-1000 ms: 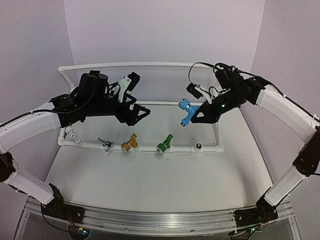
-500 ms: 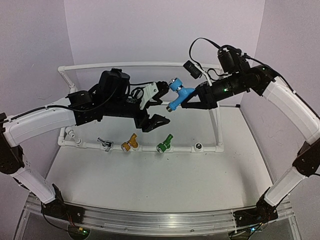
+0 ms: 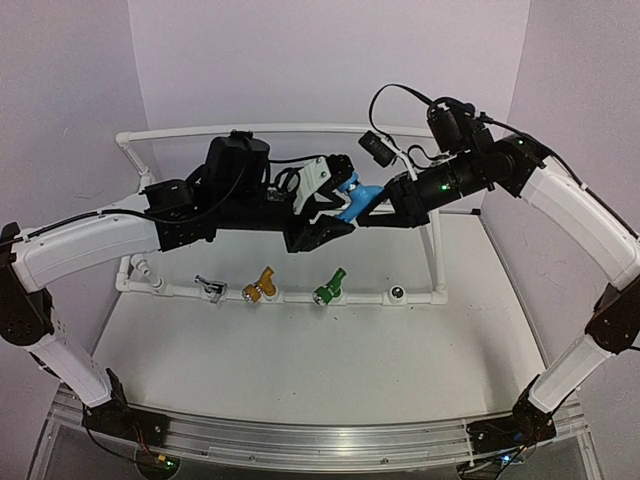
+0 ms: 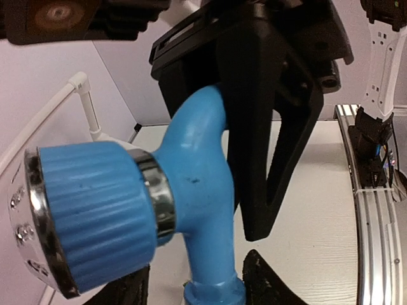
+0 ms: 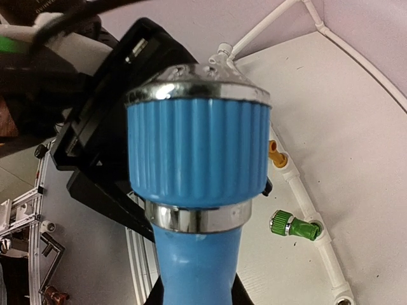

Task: Install the water faucets
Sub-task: Pass from the right arm to the left

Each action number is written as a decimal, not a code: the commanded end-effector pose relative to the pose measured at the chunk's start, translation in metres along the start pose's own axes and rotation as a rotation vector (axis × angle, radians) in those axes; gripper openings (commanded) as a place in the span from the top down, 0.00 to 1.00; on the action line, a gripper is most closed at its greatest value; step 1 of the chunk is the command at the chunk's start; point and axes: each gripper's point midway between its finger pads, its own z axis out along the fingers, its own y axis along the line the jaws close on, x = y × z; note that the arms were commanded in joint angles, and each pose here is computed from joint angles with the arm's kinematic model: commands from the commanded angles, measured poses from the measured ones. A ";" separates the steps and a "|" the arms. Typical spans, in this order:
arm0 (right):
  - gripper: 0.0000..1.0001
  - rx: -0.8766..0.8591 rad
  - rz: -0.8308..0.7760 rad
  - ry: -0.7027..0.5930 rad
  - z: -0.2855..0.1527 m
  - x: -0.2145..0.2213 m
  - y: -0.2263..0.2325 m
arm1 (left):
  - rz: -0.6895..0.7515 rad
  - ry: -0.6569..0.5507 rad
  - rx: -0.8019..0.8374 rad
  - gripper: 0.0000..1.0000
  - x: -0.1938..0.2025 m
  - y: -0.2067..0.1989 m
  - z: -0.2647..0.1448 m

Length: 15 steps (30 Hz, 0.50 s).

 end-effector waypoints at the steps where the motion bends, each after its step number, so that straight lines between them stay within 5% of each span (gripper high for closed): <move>1: 1.00 0.009 -0.039 -0.043 -0.008 -0.011 0.007 | 0.009 -0.097 -0.044 0.59 -0.038 0.010 -0.008; 5: 0.81 0.003 -0.060 -0.049 -0.014 -0.013 0.014 | 0.012 -0.079 -0.046 0.91 -0.034 0.009 -0.011; 9: 0.41 -0.009 -0.144 -0.050 -0.024 -0.013 0.024 | 0.037 -0.070 -0.042 1.00 -0.030 0.005 -0.016; 15: 0.35 -0.061 -0.145 0.027 -0.017 -0.005 0.025 | 0.133 -0.030 -0.005 1.00 -0.021 -0.009 -0.012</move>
